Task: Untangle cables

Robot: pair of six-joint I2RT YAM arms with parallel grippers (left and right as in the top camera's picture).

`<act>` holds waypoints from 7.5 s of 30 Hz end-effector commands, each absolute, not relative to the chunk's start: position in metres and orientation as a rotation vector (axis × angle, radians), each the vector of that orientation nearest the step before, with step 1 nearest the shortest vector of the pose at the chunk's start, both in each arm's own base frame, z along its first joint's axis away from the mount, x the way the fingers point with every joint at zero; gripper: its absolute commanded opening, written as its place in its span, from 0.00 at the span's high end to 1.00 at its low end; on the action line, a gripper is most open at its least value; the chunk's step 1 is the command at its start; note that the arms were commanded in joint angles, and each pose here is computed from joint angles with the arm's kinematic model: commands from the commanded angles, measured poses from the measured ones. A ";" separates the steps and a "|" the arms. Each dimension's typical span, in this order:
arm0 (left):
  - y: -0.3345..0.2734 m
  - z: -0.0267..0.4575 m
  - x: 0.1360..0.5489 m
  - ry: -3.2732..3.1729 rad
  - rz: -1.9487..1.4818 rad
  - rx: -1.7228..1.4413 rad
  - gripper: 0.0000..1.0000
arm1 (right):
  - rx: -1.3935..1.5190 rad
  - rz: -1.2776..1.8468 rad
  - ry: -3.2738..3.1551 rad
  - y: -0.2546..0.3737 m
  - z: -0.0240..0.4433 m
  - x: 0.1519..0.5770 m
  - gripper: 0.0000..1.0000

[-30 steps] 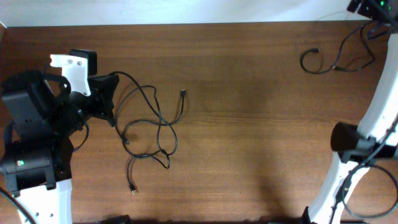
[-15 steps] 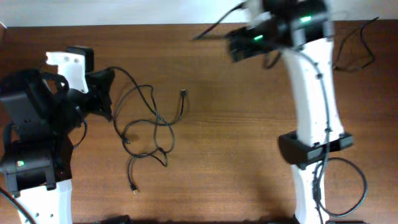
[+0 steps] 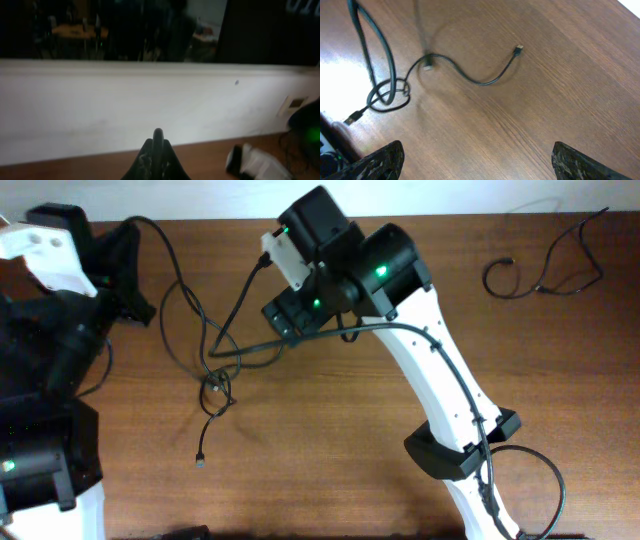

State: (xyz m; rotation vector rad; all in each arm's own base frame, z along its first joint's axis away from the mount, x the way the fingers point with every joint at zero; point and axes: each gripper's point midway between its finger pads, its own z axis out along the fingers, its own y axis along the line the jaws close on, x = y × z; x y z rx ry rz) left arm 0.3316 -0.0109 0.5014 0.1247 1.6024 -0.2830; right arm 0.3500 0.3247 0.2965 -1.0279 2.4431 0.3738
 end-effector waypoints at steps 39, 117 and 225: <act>-0.008 0.619 0.297 1.300 -0.296 0.054 1.00 | -1.266 0.563 2.183 0.399 0.333 0.286 0.07; 0.085 0.298 0.440 2.293 0.144 -0.185 1.00 | -0.014 -0.019 1.502 0.060 0.648 0.247 0.96; -0.270 0.485 0.361 1.498 -0.739 0.380 1.00 | 0.558 0.002 2.140 -0.205 0.358 0.476 0.01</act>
